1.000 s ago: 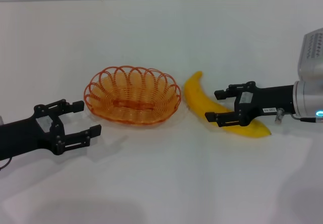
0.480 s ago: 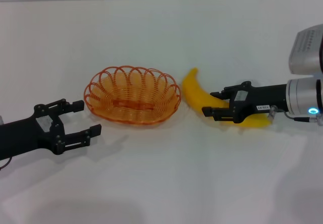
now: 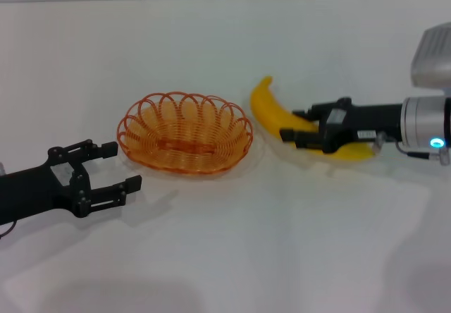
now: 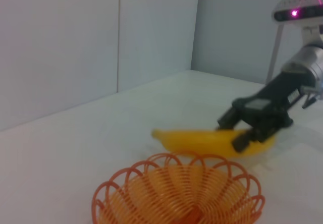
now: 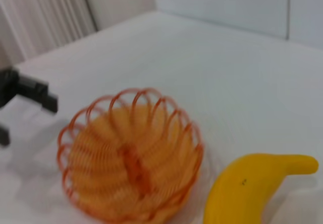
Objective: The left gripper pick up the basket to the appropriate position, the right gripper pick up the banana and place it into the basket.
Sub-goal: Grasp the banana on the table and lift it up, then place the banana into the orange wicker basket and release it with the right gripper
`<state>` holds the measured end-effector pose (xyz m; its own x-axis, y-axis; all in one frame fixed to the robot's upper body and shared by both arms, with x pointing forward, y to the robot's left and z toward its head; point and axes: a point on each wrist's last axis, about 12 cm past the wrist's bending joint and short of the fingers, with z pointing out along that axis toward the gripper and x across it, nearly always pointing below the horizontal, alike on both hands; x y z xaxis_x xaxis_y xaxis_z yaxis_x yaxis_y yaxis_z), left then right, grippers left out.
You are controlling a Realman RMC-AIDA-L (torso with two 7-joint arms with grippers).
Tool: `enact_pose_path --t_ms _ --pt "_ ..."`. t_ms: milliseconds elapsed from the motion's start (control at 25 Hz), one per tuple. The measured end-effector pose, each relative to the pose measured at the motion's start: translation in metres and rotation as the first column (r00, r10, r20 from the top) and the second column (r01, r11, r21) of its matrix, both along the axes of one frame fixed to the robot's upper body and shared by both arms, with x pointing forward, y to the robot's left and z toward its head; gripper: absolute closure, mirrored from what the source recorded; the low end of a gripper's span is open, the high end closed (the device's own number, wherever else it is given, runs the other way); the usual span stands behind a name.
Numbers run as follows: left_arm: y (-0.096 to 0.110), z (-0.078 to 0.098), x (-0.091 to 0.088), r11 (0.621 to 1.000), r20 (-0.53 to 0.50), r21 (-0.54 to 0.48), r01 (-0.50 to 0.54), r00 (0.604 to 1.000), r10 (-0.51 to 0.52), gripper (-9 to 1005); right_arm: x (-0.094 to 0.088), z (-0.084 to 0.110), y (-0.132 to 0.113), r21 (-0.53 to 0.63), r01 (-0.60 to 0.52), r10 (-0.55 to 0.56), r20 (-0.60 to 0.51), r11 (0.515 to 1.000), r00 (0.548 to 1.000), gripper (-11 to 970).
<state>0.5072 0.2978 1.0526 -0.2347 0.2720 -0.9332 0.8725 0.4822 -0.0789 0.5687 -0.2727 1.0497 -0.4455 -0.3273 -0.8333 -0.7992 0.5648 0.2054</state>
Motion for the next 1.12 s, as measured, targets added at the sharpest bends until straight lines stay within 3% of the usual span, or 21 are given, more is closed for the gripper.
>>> enact_pose_path --t_ms 280,360,480,720,1000,1120 --pt "0.001 -0.001 -0.002 1.0 -0.004 0.002 -0.002 1.0 0.002 194 0.006 0.019 0.001 0.149 0.024 -0.045 0.137 0.988 0.99 484" --pt "0.001 -0.001 -0.002 1.0 -0.005 0.003 0.0 1.0 0.0 194 0.0 0.03 0.012 0.222 -0.08 0.024 0.245 0.972 0.969 484" --pt "0.0 -0.002 -0.002 1.0 -0.012 -0.001 -0.001 1.0 0.001 194 -0.005 0.032 0.024 0.244 -0.17 0.09 0.307 0.955 0.947 484" --pt "-0.001 -0.003 -0.002 1.0 -0.023 -0.018 -0.011 1.0 0.01 194 -0.009 0.025 0.064 0.171 -0.356 0.279 0.358 0.919 0.891 484" --pt "-0.002 -0.003 -0.002 1.0 -0.022 -0.021 -0.01 1.0 0.01 194 0.005 0.01 0.107 0.061 -0.336 0.299 0.326 0.94 0.897 483" --pt "-0.004 -0.002 0.001 1.0 -0.018 -0.02 0.001 1.0 -0.001 194 0.006 0.009 0.109 0.045 -0.332 0.301 0.319 0.942 0.899 483"
